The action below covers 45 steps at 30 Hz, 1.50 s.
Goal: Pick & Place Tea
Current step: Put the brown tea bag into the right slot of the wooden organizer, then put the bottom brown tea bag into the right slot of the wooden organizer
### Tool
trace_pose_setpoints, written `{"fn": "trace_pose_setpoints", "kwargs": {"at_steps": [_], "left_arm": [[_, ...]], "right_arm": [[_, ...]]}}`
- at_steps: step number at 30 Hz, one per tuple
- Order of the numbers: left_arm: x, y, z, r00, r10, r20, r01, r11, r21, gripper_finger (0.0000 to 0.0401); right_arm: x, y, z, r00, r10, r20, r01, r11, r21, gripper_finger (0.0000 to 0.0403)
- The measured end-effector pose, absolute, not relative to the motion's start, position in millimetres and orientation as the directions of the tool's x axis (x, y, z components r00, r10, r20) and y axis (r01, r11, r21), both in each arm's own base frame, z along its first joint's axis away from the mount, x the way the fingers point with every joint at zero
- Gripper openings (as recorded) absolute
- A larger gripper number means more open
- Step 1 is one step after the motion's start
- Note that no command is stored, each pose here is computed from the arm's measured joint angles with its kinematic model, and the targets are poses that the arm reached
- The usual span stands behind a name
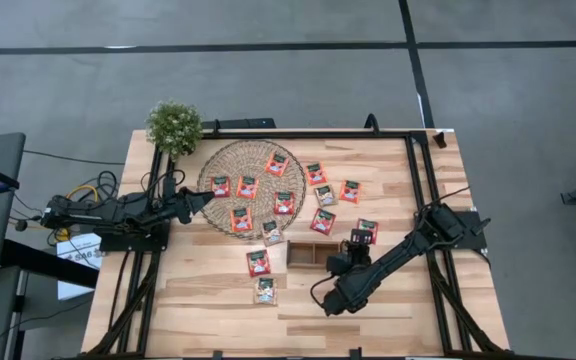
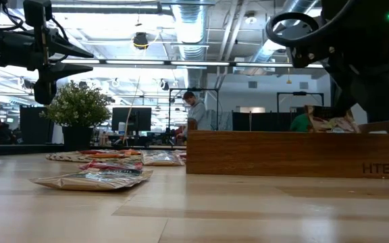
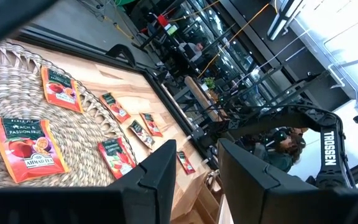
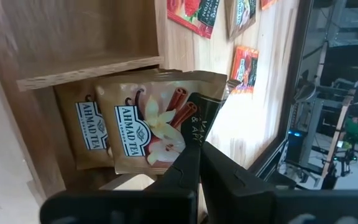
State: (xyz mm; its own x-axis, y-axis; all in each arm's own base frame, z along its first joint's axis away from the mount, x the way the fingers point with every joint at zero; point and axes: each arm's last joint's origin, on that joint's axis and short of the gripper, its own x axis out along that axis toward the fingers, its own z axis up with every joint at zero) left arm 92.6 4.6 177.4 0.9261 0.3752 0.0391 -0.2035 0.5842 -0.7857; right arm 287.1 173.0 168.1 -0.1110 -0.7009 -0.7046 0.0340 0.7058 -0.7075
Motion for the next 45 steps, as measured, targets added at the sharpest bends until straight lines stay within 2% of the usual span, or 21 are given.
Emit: {"fn": "trace_pose_setpoints", "kwargs": {"at_steps": [17,30,39,45], "left_arm": [[92.6,4.6,177.5,0.926,0.376,0.040,-0.203,0.584,-0.786,0.0110],[92.9,3.8,177.5,0.937,0.347,0.040,-0.185,0.591,-0.785,0.0110],[92.9,3.8,177.5,0.937,0.347,0.040,-0.185,0.591,-0.785,0.0110],[92.9,3.8,177.5,0.937,0.347,0.040,-0.185,0.591,-0.785,0.0110]], "right_arm": [[286.5,173.3,167.8,-0.130,-0.686,-0.716,0.070,0.714,-0.697,0.0003],[286.5,173.4,167.8,-0.130,-0.686,-0.716,0.051,0.717,-0.696,0.0103],[285.5,173.2,171.7,-0.133,-0.672,-0.729,0.033,0.732,-0.681,0.0127],[278.0,169.3,202.4,-0.094,-0.607,-0.789,0.086,0.785,-0.614,0.0124]]}}
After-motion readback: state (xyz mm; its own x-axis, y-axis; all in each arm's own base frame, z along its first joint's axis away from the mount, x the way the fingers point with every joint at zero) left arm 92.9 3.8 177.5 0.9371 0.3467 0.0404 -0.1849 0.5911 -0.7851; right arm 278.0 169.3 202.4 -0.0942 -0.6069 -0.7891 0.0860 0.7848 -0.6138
